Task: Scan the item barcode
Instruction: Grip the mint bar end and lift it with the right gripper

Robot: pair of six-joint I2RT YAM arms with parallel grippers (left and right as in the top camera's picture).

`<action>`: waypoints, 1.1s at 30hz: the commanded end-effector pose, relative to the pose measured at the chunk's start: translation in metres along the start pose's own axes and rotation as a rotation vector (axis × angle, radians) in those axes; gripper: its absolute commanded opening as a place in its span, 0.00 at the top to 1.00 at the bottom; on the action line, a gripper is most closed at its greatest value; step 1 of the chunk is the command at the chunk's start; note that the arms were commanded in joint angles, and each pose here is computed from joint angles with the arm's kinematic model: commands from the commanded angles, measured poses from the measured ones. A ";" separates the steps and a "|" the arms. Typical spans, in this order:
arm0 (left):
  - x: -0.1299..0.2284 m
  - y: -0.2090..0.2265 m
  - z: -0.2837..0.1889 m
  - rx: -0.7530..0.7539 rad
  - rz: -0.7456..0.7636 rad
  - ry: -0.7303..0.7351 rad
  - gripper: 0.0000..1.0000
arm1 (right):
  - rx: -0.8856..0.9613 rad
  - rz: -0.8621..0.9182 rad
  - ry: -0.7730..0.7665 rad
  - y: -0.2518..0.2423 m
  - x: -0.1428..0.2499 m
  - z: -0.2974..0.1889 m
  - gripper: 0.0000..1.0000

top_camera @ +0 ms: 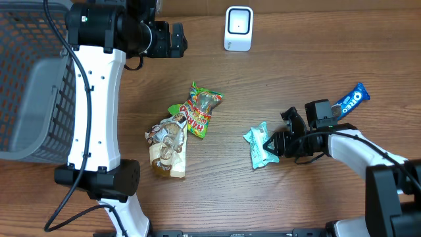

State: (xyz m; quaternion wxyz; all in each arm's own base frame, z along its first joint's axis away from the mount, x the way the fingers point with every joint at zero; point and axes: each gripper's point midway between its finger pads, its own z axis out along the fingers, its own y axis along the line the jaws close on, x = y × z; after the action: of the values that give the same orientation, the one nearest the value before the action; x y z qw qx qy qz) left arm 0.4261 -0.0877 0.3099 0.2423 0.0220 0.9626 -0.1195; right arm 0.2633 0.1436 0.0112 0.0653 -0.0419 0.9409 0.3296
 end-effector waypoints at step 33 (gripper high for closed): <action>-0.002 0.000 -0.006 -0.004 0.010 -0.019 0.00 | 0.263 -0.293 -0.313 0.126 -0.091 -0.136 0.96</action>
State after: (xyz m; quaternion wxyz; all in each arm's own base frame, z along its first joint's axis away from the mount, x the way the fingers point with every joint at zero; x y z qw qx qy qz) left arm 0.4261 -0.0878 0.3099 0.2423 0.0220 0.9626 -0.1197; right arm 0.3127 0.1630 0.1633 0.1817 -0.1011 0.9480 0.2409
